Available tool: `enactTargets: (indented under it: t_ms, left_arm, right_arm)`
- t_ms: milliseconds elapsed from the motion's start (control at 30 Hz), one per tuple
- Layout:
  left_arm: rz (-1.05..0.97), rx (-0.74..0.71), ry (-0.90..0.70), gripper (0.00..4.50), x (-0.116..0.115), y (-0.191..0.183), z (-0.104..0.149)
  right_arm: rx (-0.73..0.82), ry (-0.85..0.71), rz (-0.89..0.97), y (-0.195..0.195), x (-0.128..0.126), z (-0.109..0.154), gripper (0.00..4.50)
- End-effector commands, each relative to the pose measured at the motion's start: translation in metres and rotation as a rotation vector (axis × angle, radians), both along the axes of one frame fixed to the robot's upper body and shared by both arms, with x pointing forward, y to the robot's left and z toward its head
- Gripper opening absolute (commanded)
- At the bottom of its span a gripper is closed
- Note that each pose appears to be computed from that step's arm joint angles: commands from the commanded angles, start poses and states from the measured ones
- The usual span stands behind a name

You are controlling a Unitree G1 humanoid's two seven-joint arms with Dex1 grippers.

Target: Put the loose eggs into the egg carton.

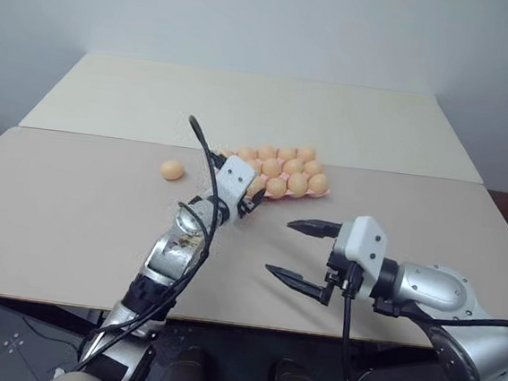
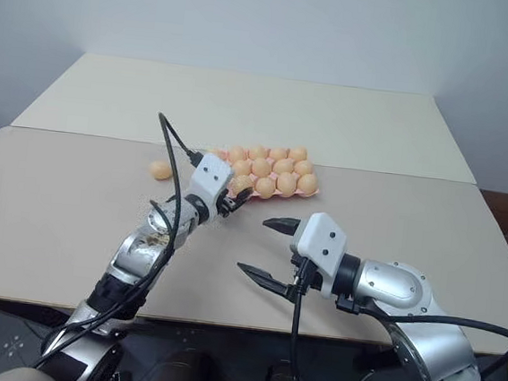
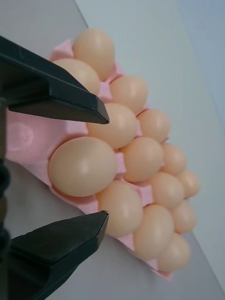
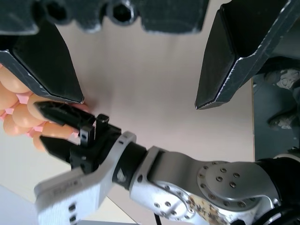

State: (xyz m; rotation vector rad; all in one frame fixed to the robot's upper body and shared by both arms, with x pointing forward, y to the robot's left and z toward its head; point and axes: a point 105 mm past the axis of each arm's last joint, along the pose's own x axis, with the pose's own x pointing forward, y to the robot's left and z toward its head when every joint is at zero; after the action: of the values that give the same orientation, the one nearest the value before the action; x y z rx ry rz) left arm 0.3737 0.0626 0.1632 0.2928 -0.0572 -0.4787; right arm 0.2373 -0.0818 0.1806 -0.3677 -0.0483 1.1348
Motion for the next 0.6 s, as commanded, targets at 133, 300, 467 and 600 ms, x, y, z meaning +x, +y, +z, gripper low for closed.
enactTargets:
  t_ms: [133,300,467,600]
  left_arm:
    - [-0.045,-0.221,-0.162,3.2,-0.054,0.016,0.051]
    - [0.144,-0.278,-0.061,3.2,-0.085,0.06,0.023]
    - [0.27,-0.243,0.004,3.2,-0.106,0.087,-0.002]
    - [0.332,-0.2,0.037,3.2,-0.118,0.097,-0.017]
  right_arm:
    - [0.013,-0.067,-0.019,-0.002,-0.004,0.006,4.5]
    - [0.12,-0.089,-0.147,-0.006,0.003,0.007,4.5]
    - [0.196,-0.093,-0.148,-0.005,0.005,0.004,4.5]
    - [0.19,-0.02,-0.067,-0.004,-0.007,-0.005,4.5]
